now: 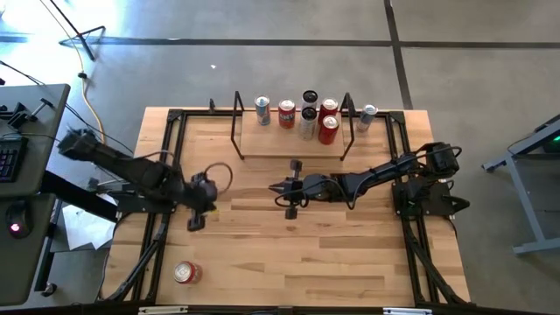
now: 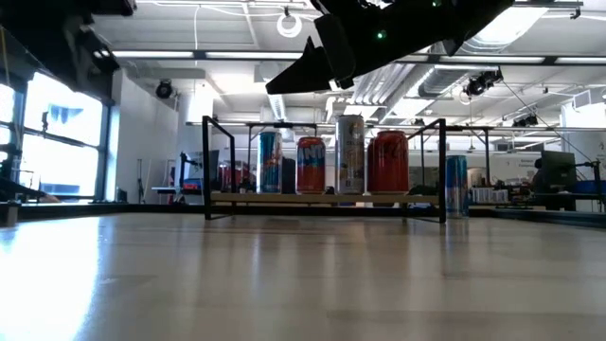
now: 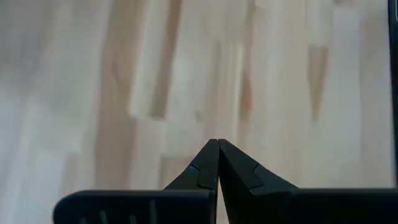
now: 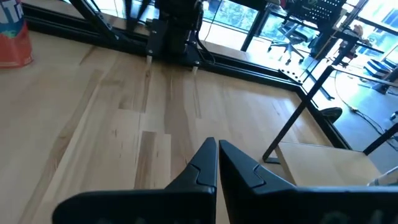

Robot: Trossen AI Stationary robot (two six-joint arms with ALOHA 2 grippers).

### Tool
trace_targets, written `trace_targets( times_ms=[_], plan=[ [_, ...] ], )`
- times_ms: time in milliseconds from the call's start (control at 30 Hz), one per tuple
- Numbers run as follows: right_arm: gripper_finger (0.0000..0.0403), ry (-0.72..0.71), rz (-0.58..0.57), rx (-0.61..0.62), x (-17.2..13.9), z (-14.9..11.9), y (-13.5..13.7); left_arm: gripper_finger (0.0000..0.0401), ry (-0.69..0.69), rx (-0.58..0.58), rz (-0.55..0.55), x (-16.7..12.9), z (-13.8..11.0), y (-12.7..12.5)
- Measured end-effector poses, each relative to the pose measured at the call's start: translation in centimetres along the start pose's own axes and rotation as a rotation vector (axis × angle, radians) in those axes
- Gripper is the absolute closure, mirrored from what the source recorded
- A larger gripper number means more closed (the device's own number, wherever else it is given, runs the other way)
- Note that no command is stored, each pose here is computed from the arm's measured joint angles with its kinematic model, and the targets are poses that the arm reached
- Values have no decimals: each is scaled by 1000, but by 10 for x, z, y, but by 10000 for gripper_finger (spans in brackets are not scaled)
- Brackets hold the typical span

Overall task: Place canned beverage on shelf
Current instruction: Put the red soda can on the shelf aligned with the other red soda can

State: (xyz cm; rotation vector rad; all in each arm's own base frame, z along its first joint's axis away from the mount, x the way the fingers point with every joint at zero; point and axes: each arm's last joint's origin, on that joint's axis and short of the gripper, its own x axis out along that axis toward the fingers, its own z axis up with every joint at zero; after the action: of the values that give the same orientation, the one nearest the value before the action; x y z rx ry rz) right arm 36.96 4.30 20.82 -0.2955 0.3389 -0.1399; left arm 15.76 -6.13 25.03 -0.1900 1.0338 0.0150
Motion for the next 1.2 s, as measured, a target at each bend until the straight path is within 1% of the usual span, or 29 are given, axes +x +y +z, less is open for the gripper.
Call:
trace_targets(
  times_ms=[100, 267, 333, 467, 533, 600, 700, 933, 1033, 1133, 1200],
  plan=[
    [403, -4, 11, 7, 0, 0, 0, 401, 104, -31, 10, -10, 4, -22],
    [403, -25, 77, 18, 0, 1, 2, 401, 202, -107, 26, -30, 13, -62],
    [403, -25, 79, 25, 0, 1, 2, 401, 253, -149, 66, -35, 13, -76],
    [403, -13, 82, 49, 0, 0, 2, 398, 376, -301, 212, -39, 6, -100],
    [403, -5, 87, 64, 0, 0, 3, 387, 434, -366, 241, -37, 2, -114],
    [403, 6, 92, 73, -1, -1, 5, 367, 478, -426, 248, -33, -1, -128],
    [403, 20, 104, 75, -2, -2, 8, 325, 514, -488, 249, -26, -4, -146],
    [403, 53, 138, 54, -5, -4, 19, 200, 557, -561, 207, -10, -3, -179],
    [403, 64, 153, 45, -7, -4, 24, 154, 572, -604, 179, -5, -5, -195],
    [403, 73, 168, 35, -9, -5, 29, 123, 586, -632, 182, -3, -12, -210],
    [403, 72, 176, 32, -11, -4, 32, 113, 595, -641, 205, -2, -22, -217]
  ],
)
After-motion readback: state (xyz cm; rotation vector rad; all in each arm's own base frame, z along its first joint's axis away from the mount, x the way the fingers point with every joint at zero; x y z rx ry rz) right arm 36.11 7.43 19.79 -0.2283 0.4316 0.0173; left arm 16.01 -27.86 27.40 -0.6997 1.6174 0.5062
